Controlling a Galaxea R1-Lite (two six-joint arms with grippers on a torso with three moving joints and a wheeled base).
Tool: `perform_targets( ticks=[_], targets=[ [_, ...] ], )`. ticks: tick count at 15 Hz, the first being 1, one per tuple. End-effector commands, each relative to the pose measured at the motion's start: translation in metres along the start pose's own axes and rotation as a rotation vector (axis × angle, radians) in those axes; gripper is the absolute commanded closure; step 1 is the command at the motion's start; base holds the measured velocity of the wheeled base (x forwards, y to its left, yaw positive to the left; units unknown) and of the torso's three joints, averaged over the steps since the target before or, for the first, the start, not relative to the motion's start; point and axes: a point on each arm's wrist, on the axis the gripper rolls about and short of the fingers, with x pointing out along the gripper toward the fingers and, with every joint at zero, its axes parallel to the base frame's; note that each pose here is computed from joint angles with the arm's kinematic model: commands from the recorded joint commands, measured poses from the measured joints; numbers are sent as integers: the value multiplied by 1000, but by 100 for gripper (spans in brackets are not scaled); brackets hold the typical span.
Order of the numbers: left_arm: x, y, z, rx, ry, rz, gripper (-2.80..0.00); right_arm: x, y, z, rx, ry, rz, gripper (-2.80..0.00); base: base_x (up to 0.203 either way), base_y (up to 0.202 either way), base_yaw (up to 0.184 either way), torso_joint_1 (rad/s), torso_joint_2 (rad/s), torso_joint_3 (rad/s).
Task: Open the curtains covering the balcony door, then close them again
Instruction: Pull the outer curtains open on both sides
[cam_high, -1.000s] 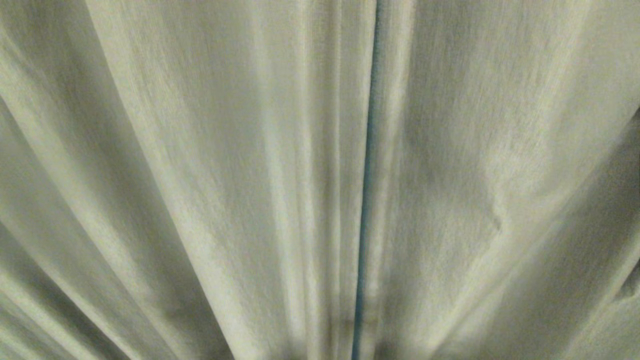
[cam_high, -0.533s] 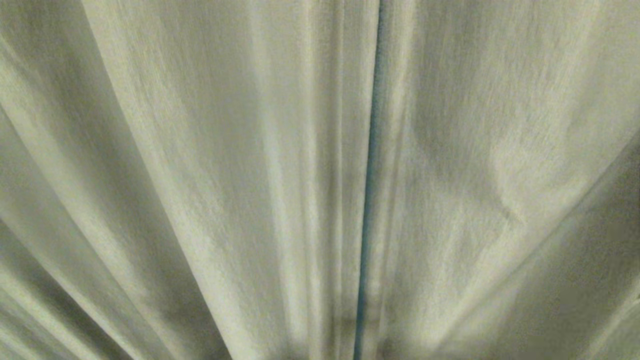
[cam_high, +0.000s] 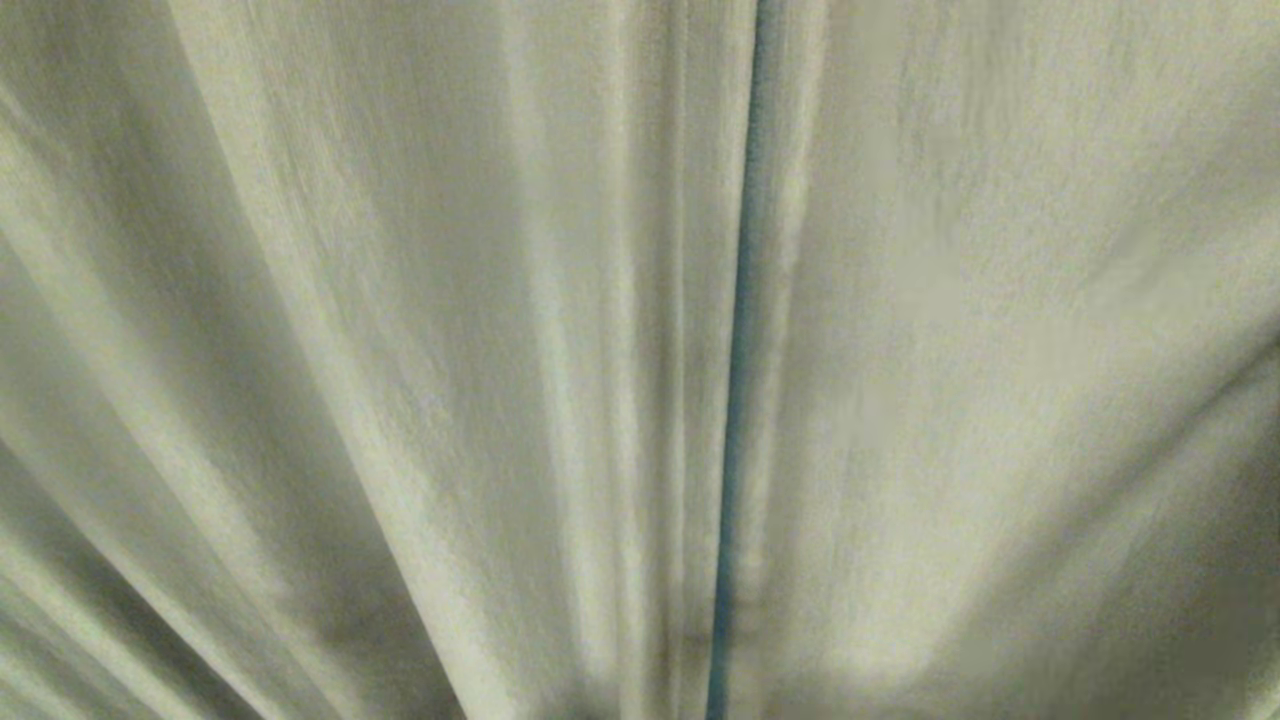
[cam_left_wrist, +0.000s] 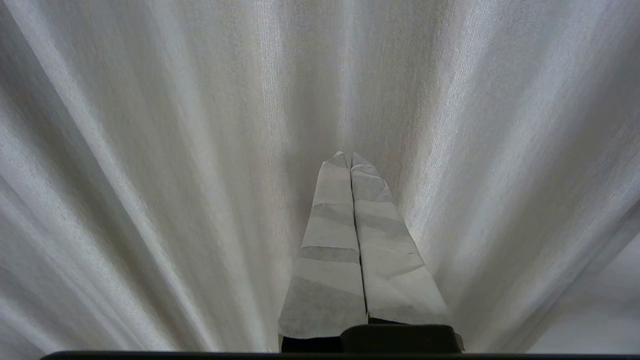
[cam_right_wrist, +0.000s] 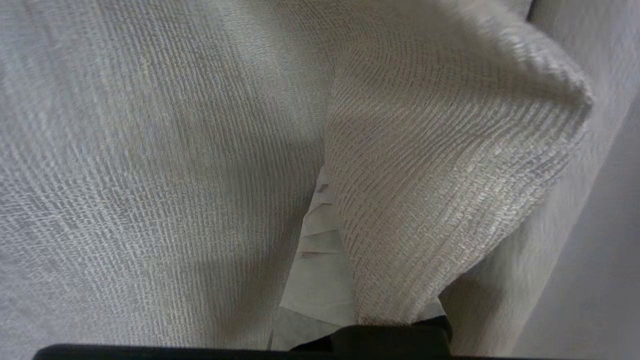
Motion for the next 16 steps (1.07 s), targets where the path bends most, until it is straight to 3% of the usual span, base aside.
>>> perform_targets(
  ticks=[1, 7, 16],
  targets=[
    [0, 0, 0, -1, -1, 0, 0, 12, -17, -1, -26, 6, -65, 0, 0, 0, 0, 0, 0, 0],
    [0, 0, 0, -1, -1, 0, 0, 30, -61, -10, -78, 34, -198, 0, 0, 0, 0, 0, 0, 0],
    [0, 0, 0, -1, -1, 0, 0, 41, -128, -30, -73, 66, -321, 0, 0, 0, 0, 0, 0, 0]
  ],
)
